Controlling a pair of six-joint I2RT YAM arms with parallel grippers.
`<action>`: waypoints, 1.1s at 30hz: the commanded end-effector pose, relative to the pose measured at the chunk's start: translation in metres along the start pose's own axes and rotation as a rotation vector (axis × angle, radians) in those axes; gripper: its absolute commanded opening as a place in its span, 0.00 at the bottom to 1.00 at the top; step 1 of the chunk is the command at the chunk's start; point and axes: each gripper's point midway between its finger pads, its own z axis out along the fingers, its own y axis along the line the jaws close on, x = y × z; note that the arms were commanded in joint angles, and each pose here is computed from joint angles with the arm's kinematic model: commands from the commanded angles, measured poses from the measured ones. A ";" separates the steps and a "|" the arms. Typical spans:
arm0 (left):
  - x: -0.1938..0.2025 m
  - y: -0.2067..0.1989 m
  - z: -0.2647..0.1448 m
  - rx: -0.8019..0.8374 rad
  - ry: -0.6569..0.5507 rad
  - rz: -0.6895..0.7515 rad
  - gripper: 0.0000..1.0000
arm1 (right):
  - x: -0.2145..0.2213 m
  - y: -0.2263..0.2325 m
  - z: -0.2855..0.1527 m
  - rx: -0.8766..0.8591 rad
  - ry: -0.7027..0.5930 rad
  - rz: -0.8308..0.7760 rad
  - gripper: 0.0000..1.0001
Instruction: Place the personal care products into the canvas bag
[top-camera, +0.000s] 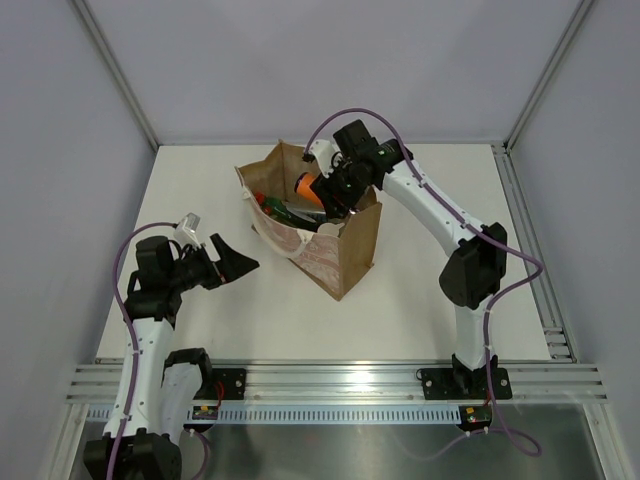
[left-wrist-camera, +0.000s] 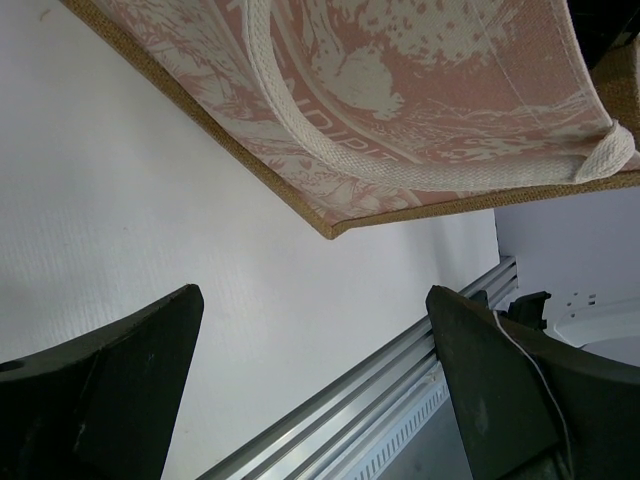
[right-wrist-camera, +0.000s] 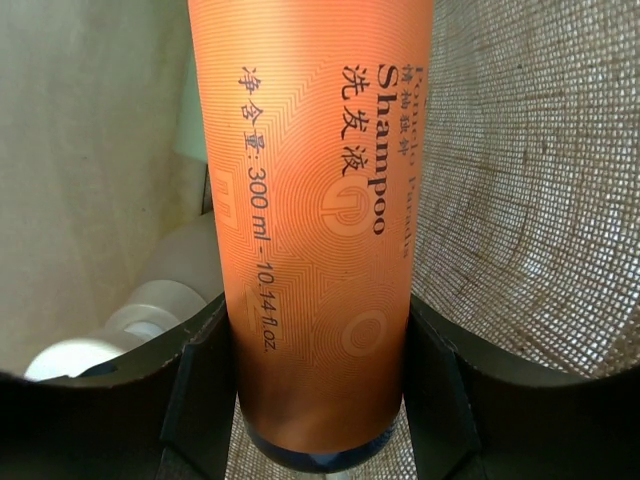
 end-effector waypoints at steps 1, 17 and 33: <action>-0.003 -0.012 -0.001 0.059 -0.015 0.047 0.99 | -0.044 -0.001 -0.051 0.047 -0.176 -0.104 0.69; -0.003 -0.013 -0.002 0.057 -0.022 0.055 0.99 | -0.032 -0.048 -0.220 0.238 -0.527 0.235 1.00; -0.003 -0.019 -0.005 0.070 -0.039 0.085 0.99 | 0.204 -0.093 -0.256 0.943 -0.503 0.729 0.99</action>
